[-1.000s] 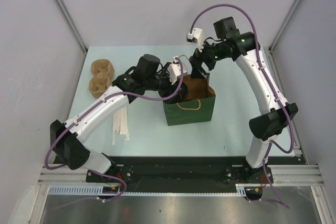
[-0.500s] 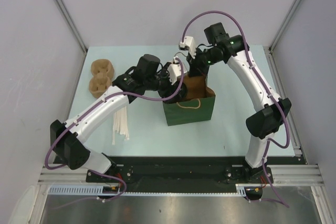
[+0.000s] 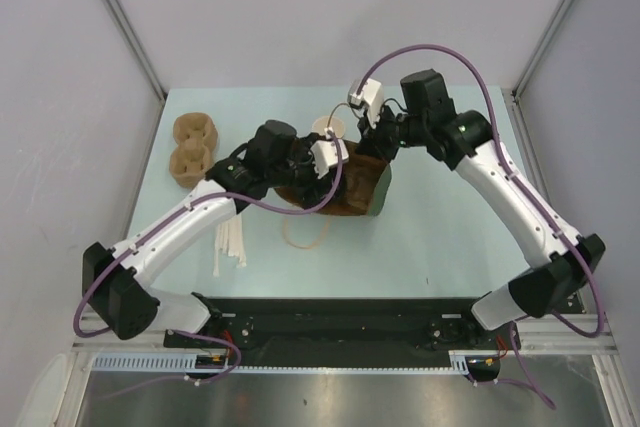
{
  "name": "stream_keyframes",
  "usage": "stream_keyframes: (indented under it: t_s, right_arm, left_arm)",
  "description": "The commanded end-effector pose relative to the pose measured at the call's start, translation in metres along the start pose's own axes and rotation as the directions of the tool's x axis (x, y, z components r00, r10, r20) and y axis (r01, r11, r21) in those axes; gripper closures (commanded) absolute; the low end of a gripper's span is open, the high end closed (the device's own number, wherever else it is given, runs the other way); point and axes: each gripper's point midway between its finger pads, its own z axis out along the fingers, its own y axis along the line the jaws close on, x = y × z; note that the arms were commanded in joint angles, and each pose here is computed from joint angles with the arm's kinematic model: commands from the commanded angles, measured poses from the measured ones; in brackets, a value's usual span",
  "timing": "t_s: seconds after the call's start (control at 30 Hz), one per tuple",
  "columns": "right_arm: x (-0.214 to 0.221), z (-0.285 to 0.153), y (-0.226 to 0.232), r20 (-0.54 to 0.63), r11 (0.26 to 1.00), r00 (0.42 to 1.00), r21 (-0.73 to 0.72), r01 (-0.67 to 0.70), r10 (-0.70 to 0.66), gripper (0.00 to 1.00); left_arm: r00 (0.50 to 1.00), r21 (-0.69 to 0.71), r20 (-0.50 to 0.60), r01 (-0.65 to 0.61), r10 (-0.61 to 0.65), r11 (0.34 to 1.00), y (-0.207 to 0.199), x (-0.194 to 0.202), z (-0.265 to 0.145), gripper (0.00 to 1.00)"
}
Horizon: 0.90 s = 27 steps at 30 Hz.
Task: Pack the takeout coffee
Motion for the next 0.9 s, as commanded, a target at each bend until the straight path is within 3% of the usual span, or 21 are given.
stream_keyframes:
  t_s: [0.0, 0.3, 0.7, 0.87]
  right_arm:
    - [-0.031, -0.016, 0.005, 0.150, 0.994, 0.988, 0.111, 0.022, -0.039, 1.00]
    - [-0.032, -0.017, 0.032, 0.204, 0.997, 0.979, 0.074, -0.021, 0.005, 1.00]
    - [-0.042, -0.010, 0.068, 0.251, 0.985, 0.953, 0.066, 0.157, -0.169, 1.00]
    - [-0.043, -0.005, 0.078, 0.257, 0.985, 0.951, 0.041, 0.168, -0.173, 1.00]
  left_arm:
    - [0.996, -0.044, 0.022, -0.083, 0.084, 0.996, -0.004, 0.015, -0.009, 0.52]
    - [0.979, -0.074, 0.065, -0.188, 0.193, 0.979, -0.024, 0.034, -0.011, 0.53]
    - [0.948, -0.134, 0.135, -0.272, 0.289, 0.953, -0.042, 0.027, -0.007, 0.53]
    - [0.929, -0.167, 0.153, -0.311, 0.336, 0.936, -0.045, 0.031, -0.005, 0.53]
